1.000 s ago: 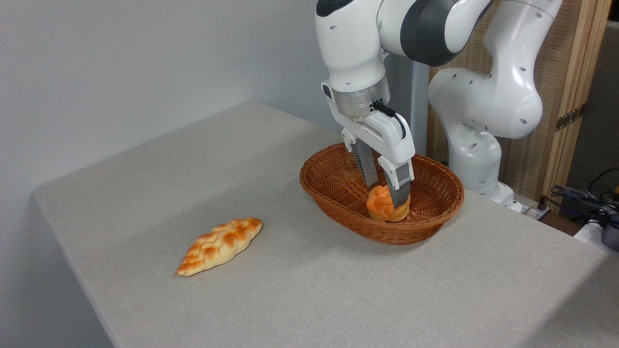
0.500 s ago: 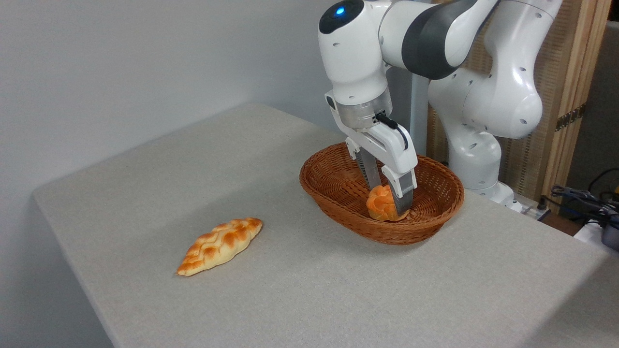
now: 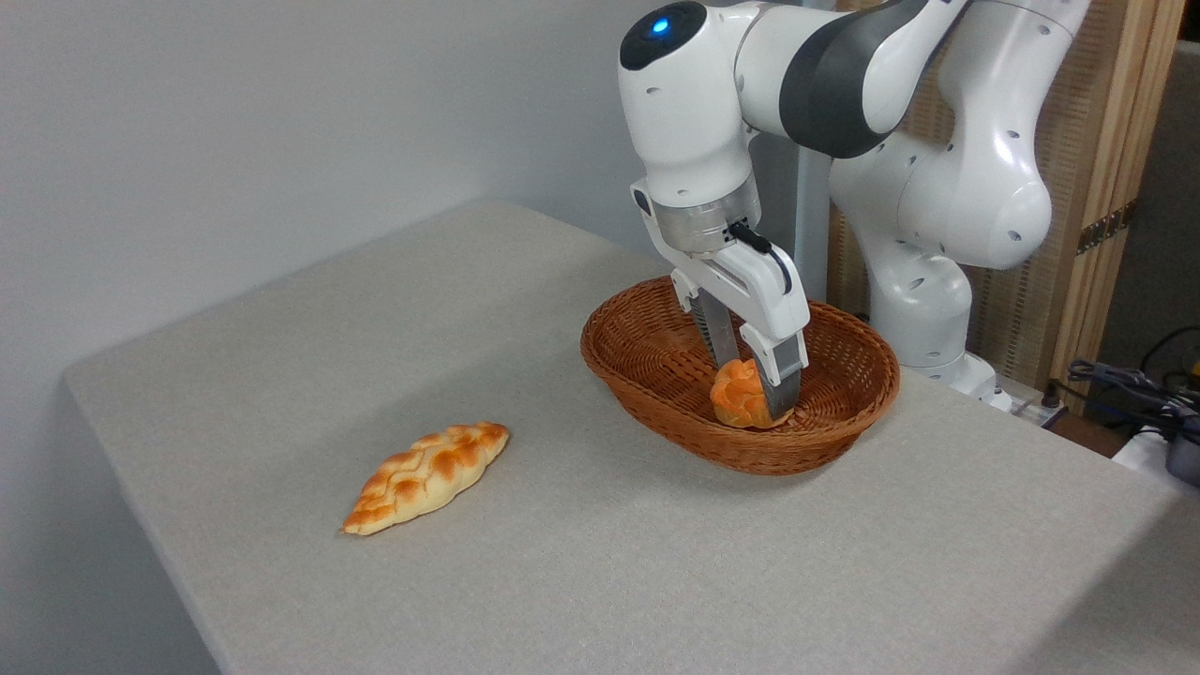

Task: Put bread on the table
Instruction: 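Close the gripper around the round orange bun in the basket, then lift the bun out of the basket and carry it beside the braided loaf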

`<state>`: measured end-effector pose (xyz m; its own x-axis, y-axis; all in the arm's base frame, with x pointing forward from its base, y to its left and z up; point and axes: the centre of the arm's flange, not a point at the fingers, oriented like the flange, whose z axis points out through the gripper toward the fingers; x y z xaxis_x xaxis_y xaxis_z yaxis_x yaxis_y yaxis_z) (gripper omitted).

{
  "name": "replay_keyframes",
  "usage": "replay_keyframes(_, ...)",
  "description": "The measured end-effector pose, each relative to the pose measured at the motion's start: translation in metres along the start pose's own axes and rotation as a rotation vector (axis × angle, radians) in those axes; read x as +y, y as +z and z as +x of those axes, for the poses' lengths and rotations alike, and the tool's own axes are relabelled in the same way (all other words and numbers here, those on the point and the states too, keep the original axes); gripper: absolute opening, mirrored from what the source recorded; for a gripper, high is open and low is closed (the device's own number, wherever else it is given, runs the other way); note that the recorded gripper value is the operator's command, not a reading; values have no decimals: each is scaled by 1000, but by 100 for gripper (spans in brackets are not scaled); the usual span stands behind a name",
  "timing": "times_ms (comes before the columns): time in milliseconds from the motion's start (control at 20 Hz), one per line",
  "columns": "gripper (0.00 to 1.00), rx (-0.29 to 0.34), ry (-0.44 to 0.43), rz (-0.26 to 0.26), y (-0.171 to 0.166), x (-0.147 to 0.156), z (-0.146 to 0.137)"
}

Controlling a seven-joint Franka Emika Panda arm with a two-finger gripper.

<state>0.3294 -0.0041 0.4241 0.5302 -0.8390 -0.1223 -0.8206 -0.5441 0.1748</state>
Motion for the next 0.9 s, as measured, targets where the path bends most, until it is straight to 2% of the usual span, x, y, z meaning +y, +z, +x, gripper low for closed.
replay_keyframes(650, 33, -7, 1, -10, -6, 2, -1)
replay_keyframes(800, 39, -23, 23, -25, -24, 9, 3)
replay_keyframes(900, 38, -10, 33, -18, -39, 12, 7)
